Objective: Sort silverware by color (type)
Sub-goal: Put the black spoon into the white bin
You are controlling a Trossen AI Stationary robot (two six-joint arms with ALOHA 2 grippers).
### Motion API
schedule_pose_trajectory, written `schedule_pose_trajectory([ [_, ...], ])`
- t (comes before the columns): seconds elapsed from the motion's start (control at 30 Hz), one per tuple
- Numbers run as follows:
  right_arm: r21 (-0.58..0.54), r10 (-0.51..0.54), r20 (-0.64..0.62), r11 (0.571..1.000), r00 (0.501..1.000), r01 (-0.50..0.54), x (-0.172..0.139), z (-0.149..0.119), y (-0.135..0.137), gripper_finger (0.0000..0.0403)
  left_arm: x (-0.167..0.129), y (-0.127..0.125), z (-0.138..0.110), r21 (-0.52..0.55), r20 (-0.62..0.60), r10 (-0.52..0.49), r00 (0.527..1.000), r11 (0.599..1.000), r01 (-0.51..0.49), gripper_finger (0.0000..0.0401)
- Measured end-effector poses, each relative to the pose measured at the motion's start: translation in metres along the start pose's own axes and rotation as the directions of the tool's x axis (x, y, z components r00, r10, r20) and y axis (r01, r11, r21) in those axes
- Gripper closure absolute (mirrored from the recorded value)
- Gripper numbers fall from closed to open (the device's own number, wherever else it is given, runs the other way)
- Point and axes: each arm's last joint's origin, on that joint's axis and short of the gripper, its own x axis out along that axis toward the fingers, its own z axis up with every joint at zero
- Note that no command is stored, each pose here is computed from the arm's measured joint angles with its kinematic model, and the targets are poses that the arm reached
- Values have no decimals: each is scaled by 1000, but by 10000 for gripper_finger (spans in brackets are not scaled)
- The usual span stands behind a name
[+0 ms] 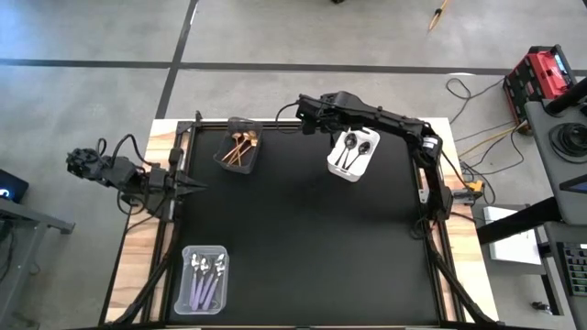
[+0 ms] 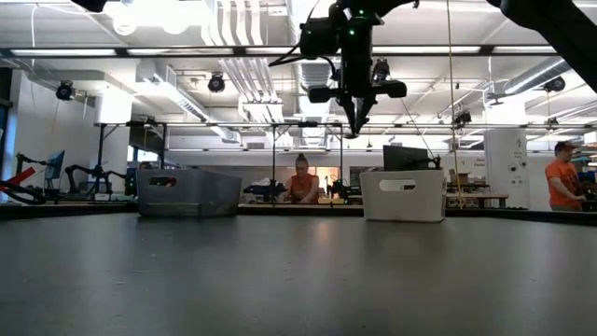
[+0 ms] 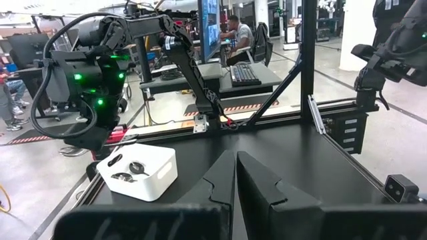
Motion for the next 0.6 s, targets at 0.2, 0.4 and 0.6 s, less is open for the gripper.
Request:
schedule_pose_trajectory([
  [0.2,-9,-12,-6,1000,1000,12,1,2,-2,390,-4,1,0,-6,13,1,1000,1000,-1,401],
  [0.4,-52,-19,-10,998,1000,18,-2,3,-7,390,-7,3,-2,-10,22,2,1000,1000,-2,401],
  [0.6,-69,-8,-1,998,1000,8,-16,2,-24,390,-8,3,-3,-13,29,3,1000,1000,-3,401],
])
